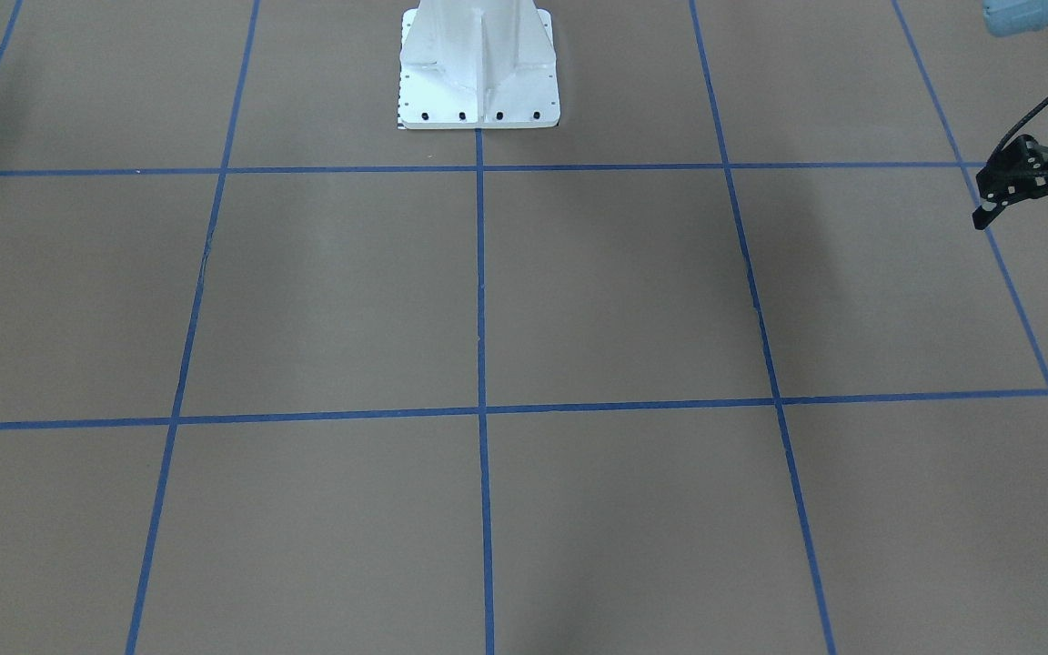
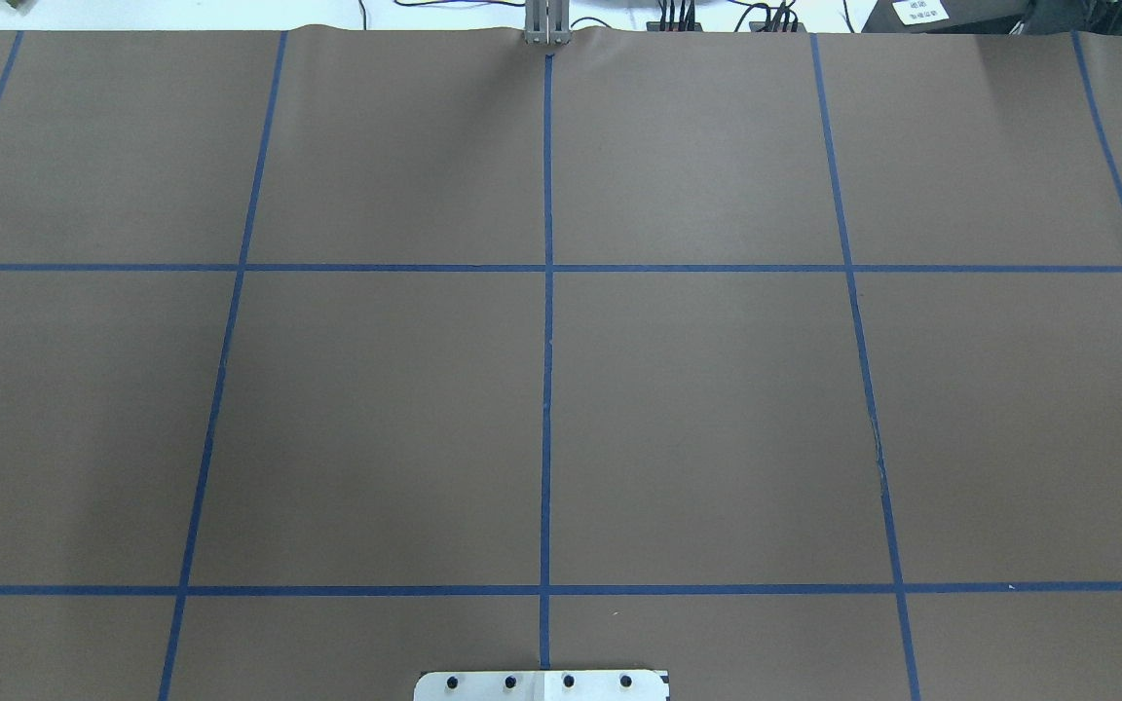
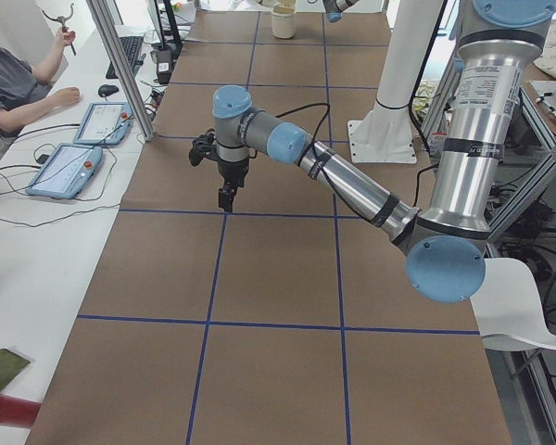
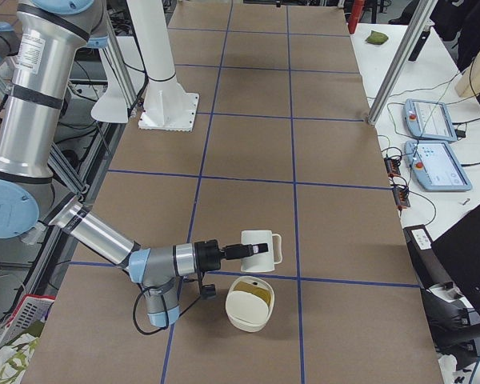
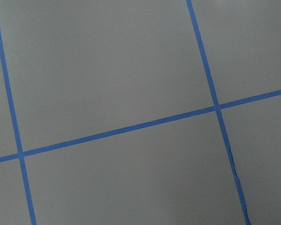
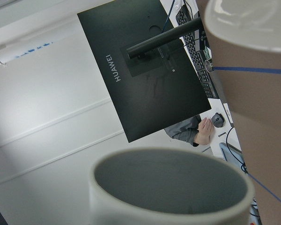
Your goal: Left arm hands cup to right arm to dump lemon
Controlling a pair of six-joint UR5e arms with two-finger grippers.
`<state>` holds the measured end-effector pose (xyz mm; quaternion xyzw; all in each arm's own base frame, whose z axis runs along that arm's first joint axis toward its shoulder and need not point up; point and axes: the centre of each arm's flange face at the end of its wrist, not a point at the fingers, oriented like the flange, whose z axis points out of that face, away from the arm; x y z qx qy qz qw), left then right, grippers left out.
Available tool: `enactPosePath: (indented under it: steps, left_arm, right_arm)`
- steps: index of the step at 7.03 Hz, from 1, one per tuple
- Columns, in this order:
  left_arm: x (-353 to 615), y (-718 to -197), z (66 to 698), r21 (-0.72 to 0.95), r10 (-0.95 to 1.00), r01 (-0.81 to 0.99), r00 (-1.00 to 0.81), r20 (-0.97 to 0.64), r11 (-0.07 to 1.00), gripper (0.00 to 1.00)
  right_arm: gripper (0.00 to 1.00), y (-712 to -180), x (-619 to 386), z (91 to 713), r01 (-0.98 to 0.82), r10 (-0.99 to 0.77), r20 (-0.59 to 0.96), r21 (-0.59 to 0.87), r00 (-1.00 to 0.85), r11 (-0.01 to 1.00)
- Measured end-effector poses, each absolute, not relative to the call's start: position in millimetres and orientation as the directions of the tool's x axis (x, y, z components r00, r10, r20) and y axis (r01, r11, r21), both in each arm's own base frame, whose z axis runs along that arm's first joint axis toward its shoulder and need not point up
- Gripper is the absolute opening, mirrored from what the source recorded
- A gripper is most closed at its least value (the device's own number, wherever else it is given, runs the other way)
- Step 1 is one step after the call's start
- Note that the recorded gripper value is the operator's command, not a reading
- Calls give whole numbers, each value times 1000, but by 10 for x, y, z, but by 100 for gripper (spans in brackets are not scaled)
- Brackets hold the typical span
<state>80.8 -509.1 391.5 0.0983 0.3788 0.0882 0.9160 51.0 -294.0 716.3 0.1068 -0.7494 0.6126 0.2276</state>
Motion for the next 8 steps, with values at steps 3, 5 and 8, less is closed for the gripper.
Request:
enactPosePath:
  steps: [3,5,8]
  left_arm:
    - [811,-5090,3919,246,235,-87,698,-677,965,100]
    - [815,-5091,3922,244,234,-87,698,-677,966,100]
    - [818,-5093,3920,241,230,-84,696,-680,967,100]
  right_arm:
    - [0,-2895,343,7127,-713,110,798,-583,-593,390]
    - [0,-2858,280,7158,-823,42,933,-335,-357,458]
    - [0,-2833,273,7291,-881,-90,990,141,113,451]
